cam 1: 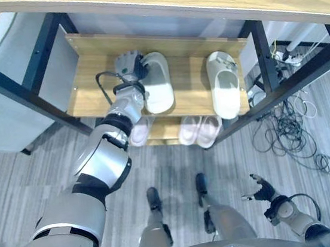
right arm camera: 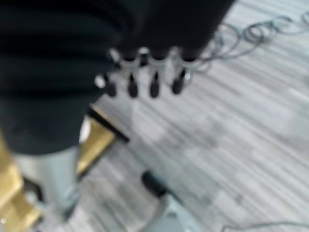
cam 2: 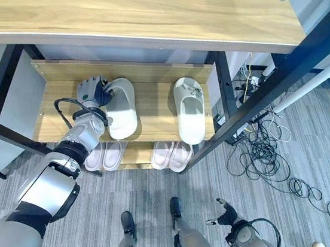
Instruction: Arrange the slippers neatly on the shoe rack.
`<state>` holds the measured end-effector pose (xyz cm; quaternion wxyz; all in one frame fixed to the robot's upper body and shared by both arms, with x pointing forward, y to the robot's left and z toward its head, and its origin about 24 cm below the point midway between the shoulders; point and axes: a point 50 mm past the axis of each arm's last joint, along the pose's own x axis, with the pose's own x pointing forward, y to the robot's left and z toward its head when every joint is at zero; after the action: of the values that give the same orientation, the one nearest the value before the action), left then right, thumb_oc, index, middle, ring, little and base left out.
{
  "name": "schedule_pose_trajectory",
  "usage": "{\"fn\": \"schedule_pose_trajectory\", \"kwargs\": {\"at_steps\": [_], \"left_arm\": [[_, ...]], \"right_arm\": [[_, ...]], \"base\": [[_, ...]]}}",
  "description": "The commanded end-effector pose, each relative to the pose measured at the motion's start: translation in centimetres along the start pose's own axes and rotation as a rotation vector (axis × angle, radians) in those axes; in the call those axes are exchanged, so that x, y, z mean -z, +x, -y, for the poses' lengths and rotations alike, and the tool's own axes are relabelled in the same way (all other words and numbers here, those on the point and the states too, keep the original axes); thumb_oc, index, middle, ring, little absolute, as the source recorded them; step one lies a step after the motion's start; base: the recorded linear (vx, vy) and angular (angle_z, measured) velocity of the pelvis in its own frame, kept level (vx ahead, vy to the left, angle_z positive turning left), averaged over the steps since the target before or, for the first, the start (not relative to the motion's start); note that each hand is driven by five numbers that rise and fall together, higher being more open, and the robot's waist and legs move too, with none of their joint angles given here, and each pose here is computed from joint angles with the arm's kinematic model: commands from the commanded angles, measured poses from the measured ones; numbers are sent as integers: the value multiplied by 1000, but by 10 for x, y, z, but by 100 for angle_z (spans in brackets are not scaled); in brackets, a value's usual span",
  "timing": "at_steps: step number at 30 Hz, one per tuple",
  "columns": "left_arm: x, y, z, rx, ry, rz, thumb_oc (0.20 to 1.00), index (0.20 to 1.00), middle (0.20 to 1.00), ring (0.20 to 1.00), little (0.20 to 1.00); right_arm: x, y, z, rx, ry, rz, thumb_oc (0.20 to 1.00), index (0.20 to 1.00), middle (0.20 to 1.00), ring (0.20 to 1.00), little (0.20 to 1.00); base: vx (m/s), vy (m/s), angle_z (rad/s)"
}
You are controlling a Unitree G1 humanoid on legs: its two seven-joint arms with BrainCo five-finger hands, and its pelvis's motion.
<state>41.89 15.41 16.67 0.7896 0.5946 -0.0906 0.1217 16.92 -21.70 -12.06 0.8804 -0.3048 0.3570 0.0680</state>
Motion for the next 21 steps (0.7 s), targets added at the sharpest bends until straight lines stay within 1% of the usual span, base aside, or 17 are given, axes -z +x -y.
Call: {"fn": "schedule_pose_trajectory", "kwargs": {"at_steps": [1, 3, 4, 5, 7, 8, 9, 10, 12, 13, 14, 16, 18, 19, 21], "left_arm": [[-18, 17, -29, -70, -16, 20, 200, 200, 200, 200, 200], [-18, 17, -29, -70, -16, 20, 200, 200, 200, 200, 200], [-23, 13, -22, -58, -32, 29, 200, 200, 200, 200, 200], [-32, 14, -24, -90, -61, 46, 200, 200, 200, 200, 200], [-33, 14, -26, -102, -57, 53, 200, 200, 200, 200, 200], [-32, 15, -30, -136, -58, 58, 200, 200, 200, 200, 200], [-32, 15, -30, -136, -57, 58, 200, 200, 200, 200, 200], [-28, 15, -32, -151, -13, 65, 200, 200, 200, 200, 200], [-32, 14, -31, -157, -13, 77, 200, 200, 200, 200, 200], [-31, 15, -35, -170, -26, 78, 200, 200, 200, 200, 200], [-32, 15, -35, -168, -33, 83, 200, 200, 200, 200, 200], [-33, 14, -37, -177, -34, 109, 200, 200, 200, 200, 200], [-35, 11, -32, -170, -32, 126, 200, 200, 200, 200, 200], [-43, 4, -22, -154, -50, 159, 200, 200, 200, 200, 200], [-50, -2, -13, -137, -64, 181, 200, 200, 200, 200, 200]], "right_arm": [[-16, 7, 42, 124, -17, 67, 1000, 1000, 1000, 1000, 1000], [-16, 7, 42, 124, -17, 67, 1000, 1000, 1000, 1000, 1000], [-16, 8, 43, 133, -14, 62, 1000, 1000, 1000, 1000, 1000], [-18, 8, 44, 141, -12, 67, 1000, 1000, 1000, 1000, 1000], [-18, 8, 45, 145, -13, 72, 1000, 1000, 1000, 1000, 1000], [-8, 2, 30, 113, -24, 58, 1000, 1000, 1000, 1000, 1000], [-8, 2, 30, 113, -24, 59, 1000, 1000, 1000, 1000, 1000], [-9, 1, 35, 132, -31, 74, 1000, 1000, 1000, 1000, 1000], [-7, -1, 30, 126, -31, 79, 1000, 1000, 1000, 1000, 1000], [0, -8, 19, 87, -10, 75, 1000, 1000, 1000, 1000, 1000], [-11, -7, 26, 101, -41, 128, 1000, 1000, 1000, 1000, 1000], [-10, -5, 30, 129, 0, 112, 1000, 1000, 1000, 1000, 1000], [-10, -5, 29, 133, 6, 110, 1000, 1000, 1000, 1000, 1000], [-14, -4, 28, 137, 21, 122, 1000, 1000, 1000, 1000, 1000], [-13, -5, 27, 140, 28, 120, 1000, 1000, 1000, 1000, 1000]], "base": [[24, -29, -17], [10, -10, -13], [22, -40, -4], [31, -55, -1], [9, -21, 0], [0, 0, 0], [-1, 7, -3], [-3, -24, -4], [0, 0, 0], [0, 0, 0], [0, 0, 0], [8, -9, -4], [18, -10, -12], [19, -6, -5], [0, 0, 0]]}}
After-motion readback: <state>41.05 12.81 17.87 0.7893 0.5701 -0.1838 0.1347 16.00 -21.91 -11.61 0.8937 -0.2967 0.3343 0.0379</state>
